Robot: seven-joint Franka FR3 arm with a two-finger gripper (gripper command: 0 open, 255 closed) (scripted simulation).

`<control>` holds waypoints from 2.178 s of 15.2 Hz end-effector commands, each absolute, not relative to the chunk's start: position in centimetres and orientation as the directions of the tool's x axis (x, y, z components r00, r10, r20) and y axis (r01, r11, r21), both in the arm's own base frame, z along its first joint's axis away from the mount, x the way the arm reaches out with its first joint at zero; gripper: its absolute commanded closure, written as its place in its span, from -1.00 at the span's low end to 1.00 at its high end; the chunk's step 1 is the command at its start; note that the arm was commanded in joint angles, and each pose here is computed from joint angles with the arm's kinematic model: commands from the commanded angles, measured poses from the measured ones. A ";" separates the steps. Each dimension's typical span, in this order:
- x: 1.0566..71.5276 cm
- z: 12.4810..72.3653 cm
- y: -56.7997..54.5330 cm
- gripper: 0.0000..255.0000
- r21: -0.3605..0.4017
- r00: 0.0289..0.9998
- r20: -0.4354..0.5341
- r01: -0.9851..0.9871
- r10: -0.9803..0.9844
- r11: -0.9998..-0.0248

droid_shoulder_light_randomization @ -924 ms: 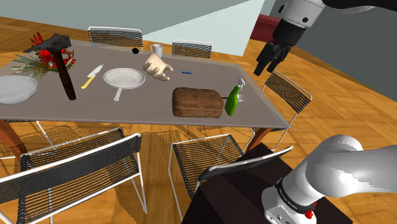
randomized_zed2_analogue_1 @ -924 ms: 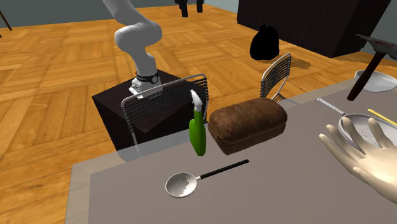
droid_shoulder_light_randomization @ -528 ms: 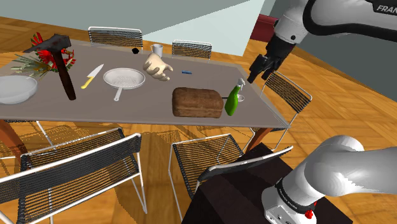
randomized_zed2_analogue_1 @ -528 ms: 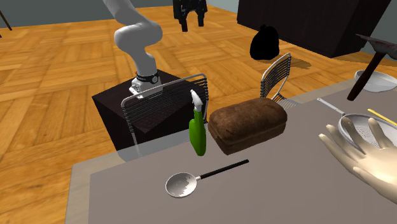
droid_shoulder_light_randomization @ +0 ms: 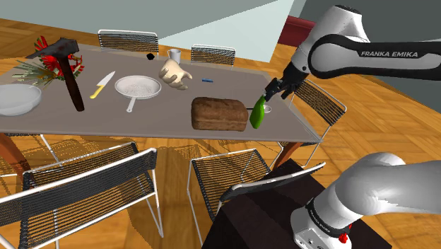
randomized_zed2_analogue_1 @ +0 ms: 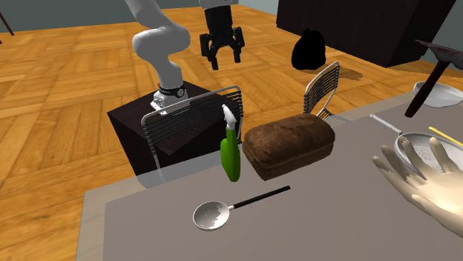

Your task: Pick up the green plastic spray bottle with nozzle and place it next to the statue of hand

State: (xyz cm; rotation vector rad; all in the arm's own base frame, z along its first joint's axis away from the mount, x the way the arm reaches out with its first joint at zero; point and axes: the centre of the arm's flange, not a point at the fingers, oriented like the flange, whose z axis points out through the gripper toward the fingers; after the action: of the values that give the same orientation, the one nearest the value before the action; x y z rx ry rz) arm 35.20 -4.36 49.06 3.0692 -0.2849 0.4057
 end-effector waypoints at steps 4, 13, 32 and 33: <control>37.0 43.9 -7.4 -1.00 0.011 0.902 0.344 -0.281 -0.260 -0.960; 40.5 35.4 -13.4 -1.00 -0.005 0.786 0.477 -0.445 -0.393 -0.896; 42.8 30.6 -15.4 1.00 -0.010 0.762 0.499 -0.471 -0.412 -0.882; 42.8 30.6 -15.4 1.00 -0.010 0.762 0.499 -0.471 -0.412 -0.882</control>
State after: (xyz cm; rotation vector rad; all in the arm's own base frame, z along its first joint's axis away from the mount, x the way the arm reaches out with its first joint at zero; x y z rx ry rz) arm 42.84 -15.41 30.60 2.8395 -0.7144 0.7623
